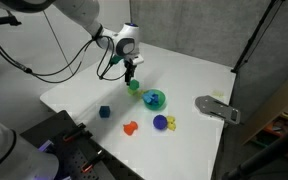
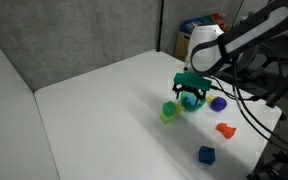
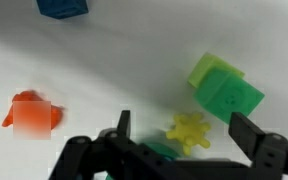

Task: Put the light blue object in the bowl

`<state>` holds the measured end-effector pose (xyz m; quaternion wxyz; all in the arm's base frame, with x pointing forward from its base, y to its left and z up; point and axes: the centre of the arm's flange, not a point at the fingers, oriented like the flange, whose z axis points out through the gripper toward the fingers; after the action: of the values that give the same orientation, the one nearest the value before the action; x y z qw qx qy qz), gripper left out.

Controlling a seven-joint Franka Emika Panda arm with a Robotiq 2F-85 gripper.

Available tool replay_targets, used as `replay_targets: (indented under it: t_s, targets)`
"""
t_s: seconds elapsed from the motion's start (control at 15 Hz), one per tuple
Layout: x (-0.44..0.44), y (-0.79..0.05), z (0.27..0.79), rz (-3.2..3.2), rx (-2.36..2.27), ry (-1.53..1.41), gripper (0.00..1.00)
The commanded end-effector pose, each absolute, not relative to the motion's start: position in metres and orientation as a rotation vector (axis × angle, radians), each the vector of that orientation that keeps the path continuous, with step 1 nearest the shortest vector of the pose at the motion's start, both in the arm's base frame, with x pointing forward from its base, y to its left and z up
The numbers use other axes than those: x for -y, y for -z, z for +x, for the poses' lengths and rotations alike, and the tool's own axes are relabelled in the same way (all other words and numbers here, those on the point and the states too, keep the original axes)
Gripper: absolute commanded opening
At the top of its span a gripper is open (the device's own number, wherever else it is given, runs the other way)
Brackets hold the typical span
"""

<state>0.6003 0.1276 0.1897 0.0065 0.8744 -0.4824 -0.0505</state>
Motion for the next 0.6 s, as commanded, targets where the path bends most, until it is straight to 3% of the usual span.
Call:
replay_targets:
  t_s: [0.0,0.53]
  targets:
    - [-0.131,-0.194,0.588,2.759,1.509,0.138,1.00]
    - [-0.111,-0.255,0.544,2.982,1.066,0.148,1.00]
